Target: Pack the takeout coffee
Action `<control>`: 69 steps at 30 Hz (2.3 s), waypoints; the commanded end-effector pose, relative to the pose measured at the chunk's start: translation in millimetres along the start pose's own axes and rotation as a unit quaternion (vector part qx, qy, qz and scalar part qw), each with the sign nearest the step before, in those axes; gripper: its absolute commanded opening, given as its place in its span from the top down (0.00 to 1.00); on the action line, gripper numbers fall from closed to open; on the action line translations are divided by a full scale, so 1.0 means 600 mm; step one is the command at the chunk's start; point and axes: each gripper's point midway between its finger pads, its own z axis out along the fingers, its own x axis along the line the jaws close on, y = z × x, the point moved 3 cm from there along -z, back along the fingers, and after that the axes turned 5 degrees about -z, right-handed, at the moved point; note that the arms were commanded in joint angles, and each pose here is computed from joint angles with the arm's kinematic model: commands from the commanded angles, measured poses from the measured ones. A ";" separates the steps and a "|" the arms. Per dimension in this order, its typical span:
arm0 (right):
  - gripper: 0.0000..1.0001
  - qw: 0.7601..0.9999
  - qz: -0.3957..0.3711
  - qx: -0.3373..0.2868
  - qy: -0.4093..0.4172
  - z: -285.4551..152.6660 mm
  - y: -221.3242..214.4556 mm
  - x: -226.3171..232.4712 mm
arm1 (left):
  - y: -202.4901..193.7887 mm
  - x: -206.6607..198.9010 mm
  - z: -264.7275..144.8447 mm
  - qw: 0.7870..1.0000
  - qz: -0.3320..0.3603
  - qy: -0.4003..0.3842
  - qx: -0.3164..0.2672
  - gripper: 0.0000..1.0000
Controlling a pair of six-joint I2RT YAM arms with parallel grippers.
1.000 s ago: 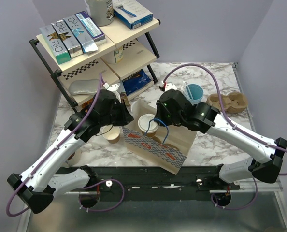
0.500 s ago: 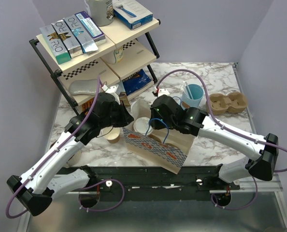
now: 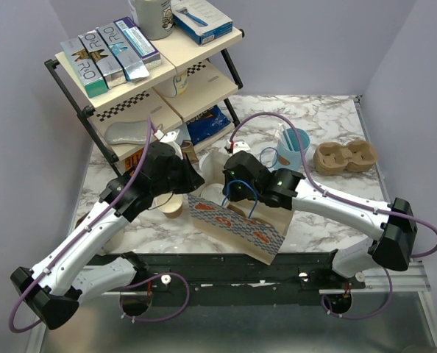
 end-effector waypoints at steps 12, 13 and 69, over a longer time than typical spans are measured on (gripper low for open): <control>0.99 1.000 -0.001 0.026 -0.006 0.036 -0.043 0.004 | -0.007 -0.001 0.000 1.000 -0.018 -0.009 -0.004 0.85; 0.99 1.000 0.002 0.025 -0.005 0.037 -0.043 0.005 | -0.006 -0.001 -0.001 1.000 -0.019 -0.009 -0.005 0.85; 0.56 0.997 0.052 -0.064 -0.006 -0.040 0.040 0.003 | -0.017 0.000 -0.001 1.000 -0.017 -0.009 0.004 0.79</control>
